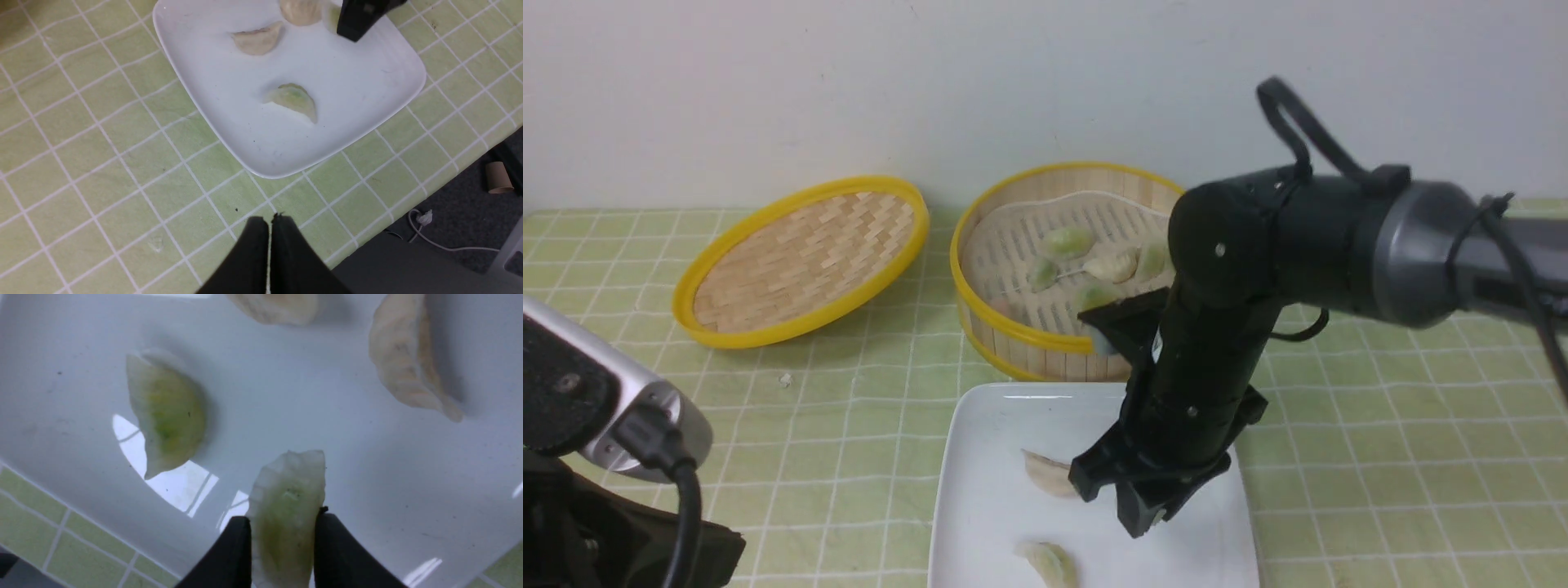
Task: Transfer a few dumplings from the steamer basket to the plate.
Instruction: Use the right arm to put the dumpling into the plate
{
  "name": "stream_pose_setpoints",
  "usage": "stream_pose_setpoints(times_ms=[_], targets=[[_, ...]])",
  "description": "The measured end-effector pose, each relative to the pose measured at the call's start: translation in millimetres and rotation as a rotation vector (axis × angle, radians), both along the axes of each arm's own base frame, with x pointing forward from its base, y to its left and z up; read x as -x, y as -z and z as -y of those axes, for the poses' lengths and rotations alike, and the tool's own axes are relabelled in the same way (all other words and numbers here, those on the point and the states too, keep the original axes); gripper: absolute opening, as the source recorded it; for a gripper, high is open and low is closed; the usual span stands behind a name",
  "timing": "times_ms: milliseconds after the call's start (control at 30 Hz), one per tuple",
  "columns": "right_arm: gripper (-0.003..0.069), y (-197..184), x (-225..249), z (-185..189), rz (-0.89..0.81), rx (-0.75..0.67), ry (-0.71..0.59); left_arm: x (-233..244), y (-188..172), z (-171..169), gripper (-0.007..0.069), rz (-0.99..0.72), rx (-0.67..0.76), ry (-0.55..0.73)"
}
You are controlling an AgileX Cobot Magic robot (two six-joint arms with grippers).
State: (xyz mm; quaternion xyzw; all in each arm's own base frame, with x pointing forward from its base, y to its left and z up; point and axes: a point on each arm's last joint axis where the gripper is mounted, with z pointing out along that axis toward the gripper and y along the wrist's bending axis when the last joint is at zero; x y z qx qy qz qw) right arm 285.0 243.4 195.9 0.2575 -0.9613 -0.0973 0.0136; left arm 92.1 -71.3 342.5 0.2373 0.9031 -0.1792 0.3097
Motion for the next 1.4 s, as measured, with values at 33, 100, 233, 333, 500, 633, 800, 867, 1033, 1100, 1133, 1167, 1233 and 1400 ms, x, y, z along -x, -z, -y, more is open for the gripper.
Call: stream_pose_setpoints(times_ms=[33, 100, 233, 333, 500, 633, 800, 867, 1033, 1100, 1133, 1167, 1233, 1400], targets=[[0.0181, 2, 1, -1, -0.002, 0.002, 0.001, 0, 0, 0, -0.0006, 0.000, 0.000, 0.000], [0.0195, 6, 0, -4, -0.002, 0.001, 0.007, 0, 0, 0, -0.0006, 0.000, 0.000, 0.000], [0.0348, 7, -2, -4, 0.017, 0.003, 0.005, 0, 0, 0, -0.0006, 0.000, 0.000, 0.000], [0.0472, 4, -2, -3, 0.015, 0.018, 0.010, 0, 0, 0, -0.0006, -0.002, -0.001, 0.000], [0.0575, -28, -15, -11, 0.092, -0.016, -0.049, 0, 0, 0, -0.0006, -0.003, -0.002, 0.001], [0.0449, -72, -13, -8, 0.209, -0.085, -0.079, 0, 0, 0, -0.0006, -0.004, -0.004, 0.001], [0.0128, -167, 25, 25, 0.427, -0.207, -0.064, 1, 1, 0, -0.0006, -0.013, 0.000, -0.001], [0.0031, -212, 53, 51, 0.547, -0.265, -0.036, 2, 1, 1, -0.0006, -0.031, 0.010, 0.000], [-0.0011, -272, 128, 113, 0.747, -0.396, 0.019, 4, 2, 1, -0.0006, -0.049, 0.010, 0.006], [-0.0013, -276, 157, 137, 0.832, -0.467, 0.035, 3, 1, 1, -0.0006, -0.044, 0.014, 0.004], [-0.0015, -273, 176, 151, 0.888, -0.511, 0.043, 3, 1, 1, -0.0006, -0.037, 0.019, 0.003], [-0.0015, -273, 178, 154, 0.908, -0.529, 0.048, 3, 1, 1, -0.0006, -0.035, 0.020, 0.002], [-0.0015, -254, 214, 183, 1.080, -0.670, 0.079, 2, 0, 2, -0.0006, -0.028, 0.033, -0.008], [-0.0015, -195, 258, 221, 1.468, -0.966, 0.143, 2, 0, 2, -0.0006, -0.034, 0.040, -0.011]])
